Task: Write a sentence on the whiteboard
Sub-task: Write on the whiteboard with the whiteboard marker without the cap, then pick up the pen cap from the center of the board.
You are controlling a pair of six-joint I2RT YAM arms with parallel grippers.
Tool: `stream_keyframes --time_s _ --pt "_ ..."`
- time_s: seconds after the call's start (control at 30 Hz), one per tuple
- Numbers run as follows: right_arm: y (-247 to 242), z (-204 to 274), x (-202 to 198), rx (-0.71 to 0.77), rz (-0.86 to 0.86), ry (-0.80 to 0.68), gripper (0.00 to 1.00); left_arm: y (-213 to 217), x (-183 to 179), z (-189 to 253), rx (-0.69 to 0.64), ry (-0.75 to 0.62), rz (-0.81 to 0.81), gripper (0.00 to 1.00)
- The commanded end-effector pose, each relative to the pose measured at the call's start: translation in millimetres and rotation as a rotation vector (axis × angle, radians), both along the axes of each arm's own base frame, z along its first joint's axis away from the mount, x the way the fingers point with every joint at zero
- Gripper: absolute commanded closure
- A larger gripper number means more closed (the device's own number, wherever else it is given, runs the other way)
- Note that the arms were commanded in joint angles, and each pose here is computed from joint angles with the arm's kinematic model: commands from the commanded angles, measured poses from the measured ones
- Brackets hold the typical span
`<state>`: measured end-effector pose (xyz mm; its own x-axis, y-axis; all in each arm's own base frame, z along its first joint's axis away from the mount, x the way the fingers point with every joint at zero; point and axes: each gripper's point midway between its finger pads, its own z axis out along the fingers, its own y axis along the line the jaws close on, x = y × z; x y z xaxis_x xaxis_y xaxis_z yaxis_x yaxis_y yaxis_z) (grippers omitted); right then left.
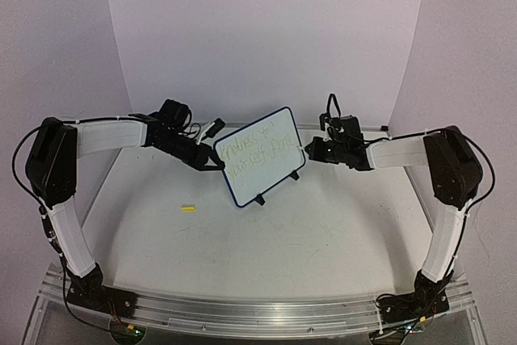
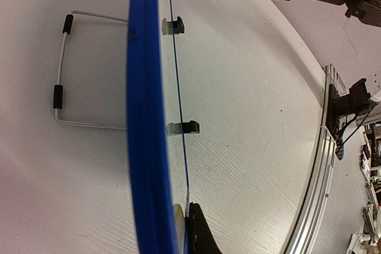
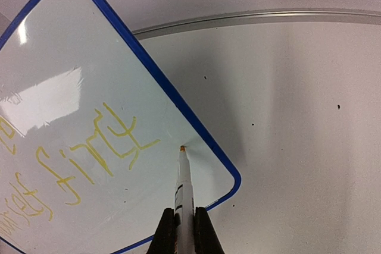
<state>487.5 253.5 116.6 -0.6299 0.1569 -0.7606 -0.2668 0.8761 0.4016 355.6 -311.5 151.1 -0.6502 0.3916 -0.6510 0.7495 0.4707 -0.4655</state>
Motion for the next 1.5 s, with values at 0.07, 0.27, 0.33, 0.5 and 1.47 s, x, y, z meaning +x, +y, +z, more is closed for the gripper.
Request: stream_keyframes --time_s 0.07,0.27,0.33,0.5,1.47 --pt "-14 35 -13 0.032 -0.059 -0.059 1.0 1 8 1 0.015 0.013 0.059 1.0" --pt "-27 65 -34 0.04 -0.069 -0.106 1.0 1 9 -4 0.023 0.031 0.075 1.0" --pt "-30 74 -42 0.043 -0.063 -0.118 1.0 1 9 -3 0.02 0.03 0.074 1.0" --pt "-40 80 -59 0.038 -0.066 -0.128 1.0 1 5 4 0.007 0.019 0.068 0.9" --pt "-47 111 -99 0.064 0.01 -0.181 1.0 65 0 105 -0.032 -0.421 0.375 0.41"
